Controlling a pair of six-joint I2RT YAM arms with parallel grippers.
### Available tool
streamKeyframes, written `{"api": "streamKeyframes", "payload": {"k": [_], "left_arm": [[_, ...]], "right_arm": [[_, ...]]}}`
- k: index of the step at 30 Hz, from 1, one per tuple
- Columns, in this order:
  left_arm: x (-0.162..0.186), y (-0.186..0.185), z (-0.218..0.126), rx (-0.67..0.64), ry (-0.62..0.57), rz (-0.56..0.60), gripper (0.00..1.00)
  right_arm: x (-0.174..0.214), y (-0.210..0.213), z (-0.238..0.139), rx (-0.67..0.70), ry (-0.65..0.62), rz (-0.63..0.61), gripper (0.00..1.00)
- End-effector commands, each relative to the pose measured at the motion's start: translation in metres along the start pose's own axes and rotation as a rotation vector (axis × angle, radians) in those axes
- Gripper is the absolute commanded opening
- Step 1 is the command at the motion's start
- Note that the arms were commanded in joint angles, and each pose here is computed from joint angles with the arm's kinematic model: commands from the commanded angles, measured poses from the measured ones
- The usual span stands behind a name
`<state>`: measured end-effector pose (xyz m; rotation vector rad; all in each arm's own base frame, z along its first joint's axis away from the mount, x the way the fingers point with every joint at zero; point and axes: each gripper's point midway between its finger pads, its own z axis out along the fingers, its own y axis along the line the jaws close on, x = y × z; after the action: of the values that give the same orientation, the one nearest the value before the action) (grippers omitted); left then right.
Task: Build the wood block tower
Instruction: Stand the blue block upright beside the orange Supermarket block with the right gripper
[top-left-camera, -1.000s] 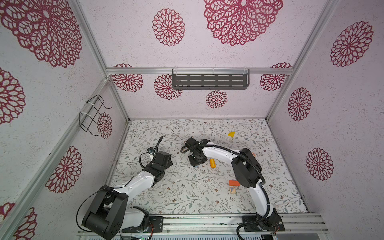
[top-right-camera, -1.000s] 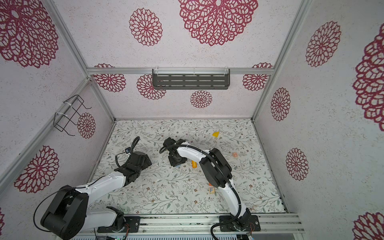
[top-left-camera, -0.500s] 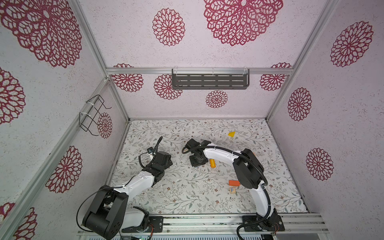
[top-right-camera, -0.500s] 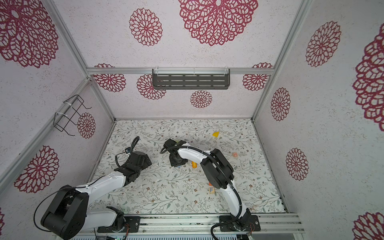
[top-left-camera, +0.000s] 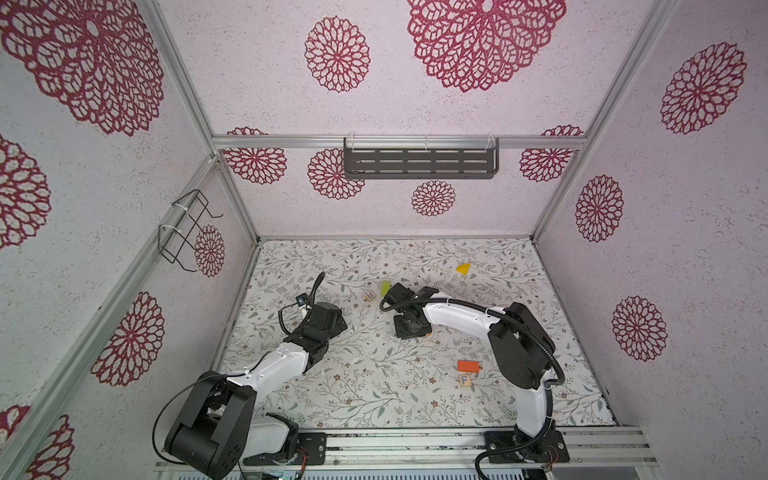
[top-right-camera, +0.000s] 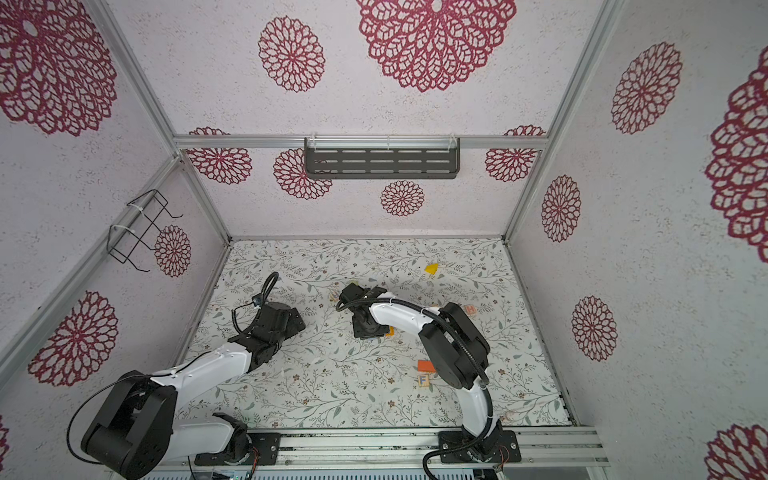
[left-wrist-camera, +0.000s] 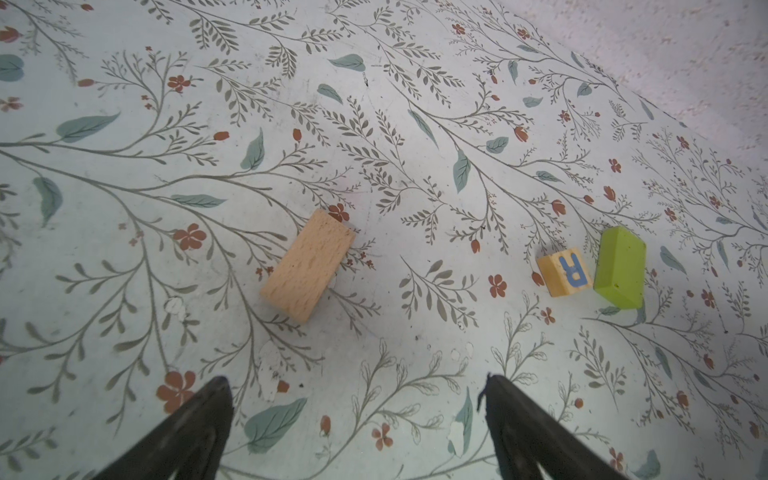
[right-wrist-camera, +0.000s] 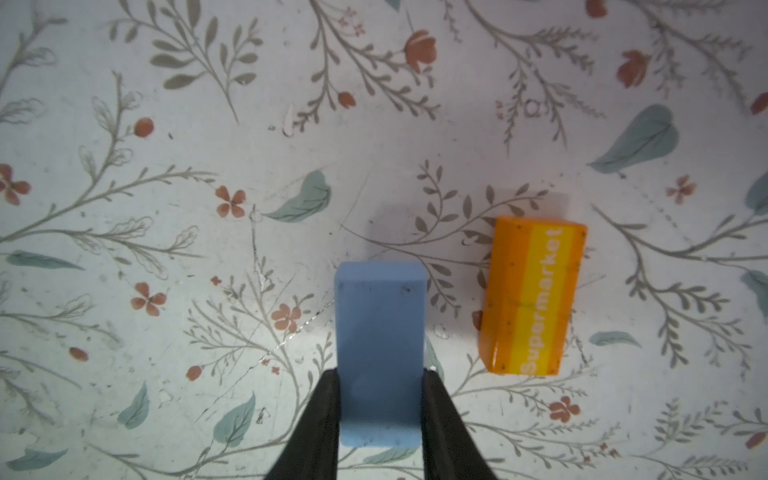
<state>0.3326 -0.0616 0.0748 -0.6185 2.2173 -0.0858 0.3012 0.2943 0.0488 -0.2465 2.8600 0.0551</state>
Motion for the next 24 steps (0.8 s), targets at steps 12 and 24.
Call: {"api": "streamKeyframes", "payload": {"k": [12,24], "left_arm": [[-0.003,-0.004,0.004,0.019,-0.007,-0.014,0.97],[-0.002,-0.005,0.006,0.015,-0.002,-0.009,0.97]], "right_arm": [[-0.012,-0.013,-0.007,0.009,-0.053,0.081,0.21],[-0.015,-0.022,0.002,0.022,-0.042,0.084,0.21]]}}
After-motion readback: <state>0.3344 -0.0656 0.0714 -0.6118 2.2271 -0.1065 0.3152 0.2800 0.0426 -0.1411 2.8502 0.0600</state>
